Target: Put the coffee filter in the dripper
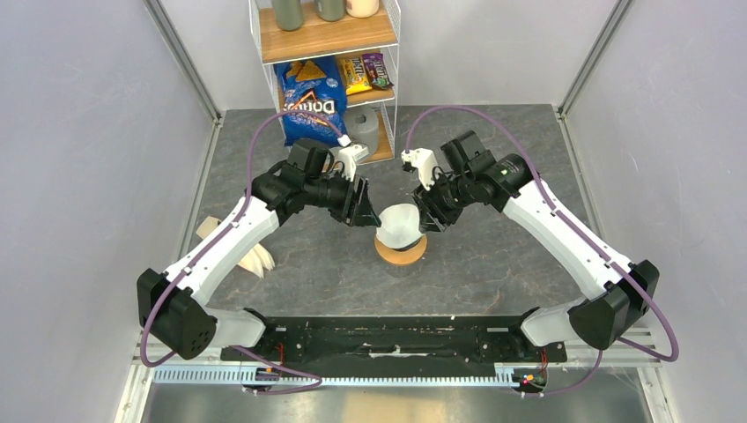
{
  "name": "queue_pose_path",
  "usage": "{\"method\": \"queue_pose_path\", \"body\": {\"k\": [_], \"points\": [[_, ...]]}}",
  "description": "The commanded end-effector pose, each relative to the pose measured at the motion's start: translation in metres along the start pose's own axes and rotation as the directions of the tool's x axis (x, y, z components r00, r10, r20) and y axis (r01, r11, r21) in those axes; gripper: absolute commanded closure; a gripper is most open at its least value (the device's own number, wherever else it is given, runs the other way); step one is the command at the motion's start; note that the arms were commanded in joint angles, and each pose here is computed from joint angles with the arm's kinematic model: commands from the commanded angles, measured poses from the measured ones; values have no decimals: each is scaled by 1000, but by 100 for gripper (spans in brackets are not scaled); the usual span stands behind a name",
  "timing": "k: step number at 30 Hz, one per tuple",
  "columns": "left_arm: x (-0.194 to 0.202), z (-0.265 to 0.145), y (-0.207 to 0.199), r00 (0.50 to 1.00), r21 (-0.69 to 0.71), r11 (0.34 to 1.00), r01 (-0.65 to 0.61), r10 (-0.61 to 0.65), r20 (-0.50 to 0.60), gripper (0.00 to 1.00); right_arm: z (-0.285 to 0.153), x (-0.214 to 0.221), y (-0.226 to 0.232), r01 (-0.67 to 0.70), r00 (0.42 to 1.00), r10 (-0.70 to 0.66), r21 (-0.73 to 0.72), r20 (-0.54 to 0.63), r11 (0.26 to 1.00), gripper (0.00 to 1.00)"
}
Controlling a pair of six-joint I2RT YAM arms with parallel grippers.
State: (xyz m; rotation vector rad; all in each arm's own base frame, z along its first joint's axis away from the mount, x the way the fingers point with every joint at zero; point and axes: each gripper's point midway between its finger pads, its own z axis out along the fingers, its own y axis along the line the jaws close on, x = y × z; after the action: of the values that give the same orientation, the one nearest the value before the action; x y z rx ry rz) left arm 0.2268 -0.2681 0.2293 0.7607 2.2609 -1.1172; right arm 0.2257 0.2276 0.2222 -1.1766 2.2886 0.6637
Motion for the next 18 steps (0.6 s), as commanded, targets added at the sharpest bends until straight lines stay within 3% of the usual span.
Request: {"method": "queue_pose_path", "body": {"k": [1,6,13,18], "points": [[-13,-6,-3,997,-21,997,-75,75,26,35,-14,-21,4,33,996,-33,2,81,999,53],[-26,-21,-3,993,-74,992,-101,105,50,12,-34,-40,9,42,986,-46,22,163,999,40],[-68,-79,-14,974,-63,993,-102,113,195,8,-80,-80,16,63,923,-94,94,372,994,16],[-86,-125,-2,963,-152,988,-38,77,258,7,-114,-95,-3,-29,878,-68,194,474,981,4]]}}
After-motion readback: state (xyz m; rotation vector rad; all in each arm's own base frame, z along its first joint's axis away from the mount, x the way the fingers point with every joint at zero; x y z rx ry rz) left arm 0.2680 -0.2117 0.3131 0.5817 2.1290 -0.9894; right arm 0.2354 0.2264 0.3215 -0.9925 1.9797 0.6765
